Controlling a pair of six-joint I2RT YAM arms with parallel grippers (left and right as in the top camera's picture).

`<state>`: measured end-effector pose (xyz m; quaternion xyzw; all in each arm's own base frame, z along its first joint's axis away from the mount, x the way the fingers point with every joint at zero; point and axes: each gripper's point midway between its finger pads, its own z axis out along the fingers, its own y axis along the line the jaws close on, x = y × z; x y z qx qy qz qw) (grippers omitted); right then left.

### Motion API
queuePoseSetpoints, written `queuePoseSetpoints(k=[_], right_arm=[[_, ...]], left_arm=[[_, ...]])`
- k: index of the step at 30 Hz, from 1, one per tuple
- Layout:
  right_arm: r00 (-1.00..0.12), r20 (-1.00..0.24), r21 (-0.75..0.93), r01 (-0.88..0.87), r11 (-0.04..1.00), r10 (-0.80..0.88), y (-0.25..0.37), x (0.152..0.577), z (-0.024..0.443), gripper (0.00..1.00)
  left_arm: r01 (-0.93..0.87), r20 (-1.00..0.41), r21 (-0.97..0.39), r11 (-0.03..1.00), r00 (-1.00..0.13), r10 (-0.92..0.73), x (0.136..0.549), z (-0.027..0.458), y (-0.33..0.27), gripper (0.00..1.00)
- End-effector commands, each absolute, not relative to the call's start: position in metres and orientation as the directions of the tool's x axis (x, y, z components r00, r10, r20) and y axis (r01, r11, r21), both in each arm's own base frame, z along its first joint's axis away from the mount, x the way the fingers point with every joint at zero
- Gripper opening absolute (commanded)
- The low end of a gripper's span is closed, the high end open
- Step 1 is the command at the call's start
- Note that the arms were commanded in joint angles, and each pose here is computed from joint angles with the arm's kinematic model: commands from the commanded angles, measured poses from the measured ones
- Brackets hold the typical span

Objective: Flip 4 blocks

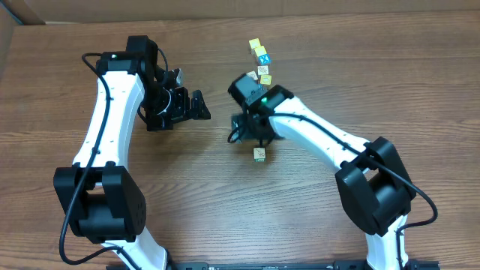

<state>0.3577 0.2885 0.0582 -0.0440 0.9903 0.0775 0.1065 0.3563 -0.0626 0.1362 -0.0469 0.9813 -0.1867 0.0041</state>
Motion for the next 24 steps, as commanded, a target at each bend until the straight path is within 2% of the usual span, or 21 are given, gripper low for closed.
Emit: queuePoseSetpoints(k=[1, 6, 8, 19, 24], right_arm=[[-0.94, -0.321, 0.137, -0.168, 0.976, -0.117, 0.289, 0.381, 0.078, 0.89], [-0.925, -0.38, 0.197, -0.11, 0.974, -0.028, 0.295, 0.401, 0.08, 0.86], [-0.917, -0.399, 0.193, -0.104, 0.976, -0.019, 0.297, 0.408, 0.075, 0.82], [-0.901, -0.434, 0.124, -0.073, 0.99, -0.012, 0.292, 0.426, 0.04, 0.74], [-0.905, -0.425, 0.118, -0.072, 0.99, -0.015, 0.294, 0.428, 0.027, 0.61]], left_arm=[[-0.088, 0.005, -0.374, 0.923, -0.996, -0.092, 0.36, 0.137, -0.062, 1.0], [-0.087, 0.005, -0.373, 0.924, -0.996, -0.092, 0.36, 0.137, -0.062, 1.0], [-0.087, 0.005, -0.374, 0.923, -0.996, -0.092, 0.36, 0.137, -0.062, 1.0], [-0.087, 0.005, -0.374, 0.923, -0.996, -0.092, 0.36, 0.137, -0.062, 1.0], [-0.087, 0.005, -0.374, 0.923, -0.996, -0.092, 0.36, 0.137, -0.062, 1.0]])
